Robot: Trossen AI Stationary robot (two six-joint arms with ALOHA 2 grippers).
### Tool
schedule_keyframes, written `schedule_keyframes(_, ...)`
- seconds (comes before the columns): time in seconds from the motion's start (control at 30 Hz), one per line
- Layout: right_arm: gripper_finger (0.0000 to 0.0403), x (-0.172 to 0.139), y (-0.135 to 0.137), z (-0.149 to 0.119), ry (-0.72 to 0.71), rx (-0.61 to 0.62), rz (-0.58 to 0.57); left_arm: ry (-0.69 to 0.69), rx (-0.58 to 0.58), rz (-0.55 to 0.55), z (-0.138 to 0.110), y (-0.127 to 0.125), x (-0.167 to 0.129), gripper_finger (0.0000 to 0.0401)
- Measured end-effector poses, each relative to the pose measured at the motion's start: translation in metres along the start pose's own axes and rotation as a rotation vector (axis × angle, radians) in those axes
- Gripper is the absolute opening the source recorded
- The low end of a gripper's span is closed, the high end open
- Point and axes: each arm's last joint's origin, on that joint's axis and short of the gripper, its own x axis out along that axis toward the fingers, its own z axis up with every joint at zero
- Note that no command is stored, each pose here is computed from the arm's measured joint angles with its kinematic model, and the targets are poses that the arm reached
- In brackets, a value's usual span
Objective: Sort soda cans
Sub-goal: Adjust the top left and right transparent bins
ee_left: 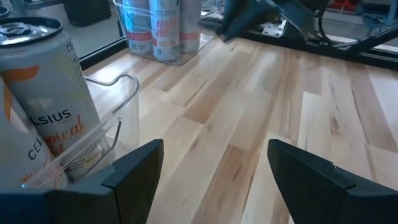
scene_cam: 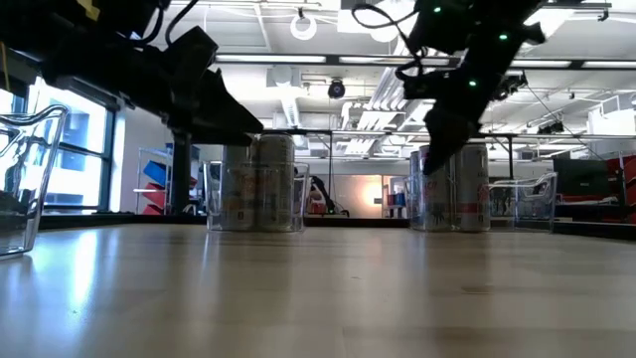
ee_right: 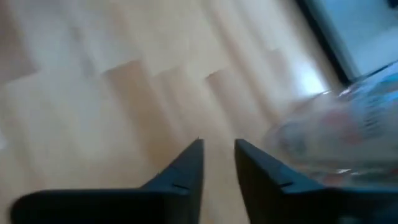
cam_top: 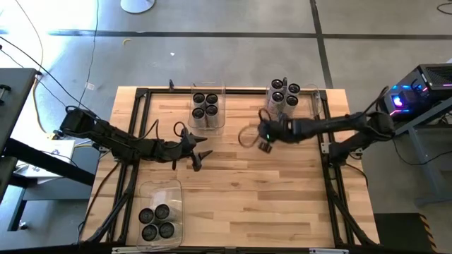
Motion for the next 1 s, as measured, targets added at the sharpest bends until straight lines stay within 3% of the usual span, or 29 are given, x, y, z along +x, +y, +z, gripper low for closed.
schedule_keyframes(0.2,0.0173,0.000,-0.027,0.022,-0.030,0.007,-0.062,0.015,-0.008,0.004,-0.002,0.000,0.000,0.0282)
schedule_keyframes(0.27,0.0207,0.002,-0.030,0.022,-0.030,-0.018,-0.149,0.019,-0.010,0.004,-0.002,0.001,0.000,0.0282)
schedule_keyframes(0.4,0.0240,0.007,-0.033,0.019,-0.019,-0.046,-0.254,0.026,-0.007,0.005,-0.003,0.001,0.000,0.0282)
schedule_keyframes(0.57,0.0232,0.020,-0.033,0.011,0.040,-0.061,-0.221,0.025,-0.008,0.005,-0.003,0.001,0.000,0.0282)
schedule_keyframes(0.83,0.0185,0.035,-0.041,0.009,0.084,-0.045,-0.242,0.023,-0.009,0.004,-0.003,0.000,0.000,0.0282)
schedule_keyframes(1.0,0.0158,0.037,-0.042,0.009,0.098,-0.068,-0.173,0.023,-0.009,0.004,-0.003,0.000,0.000,0.0282)
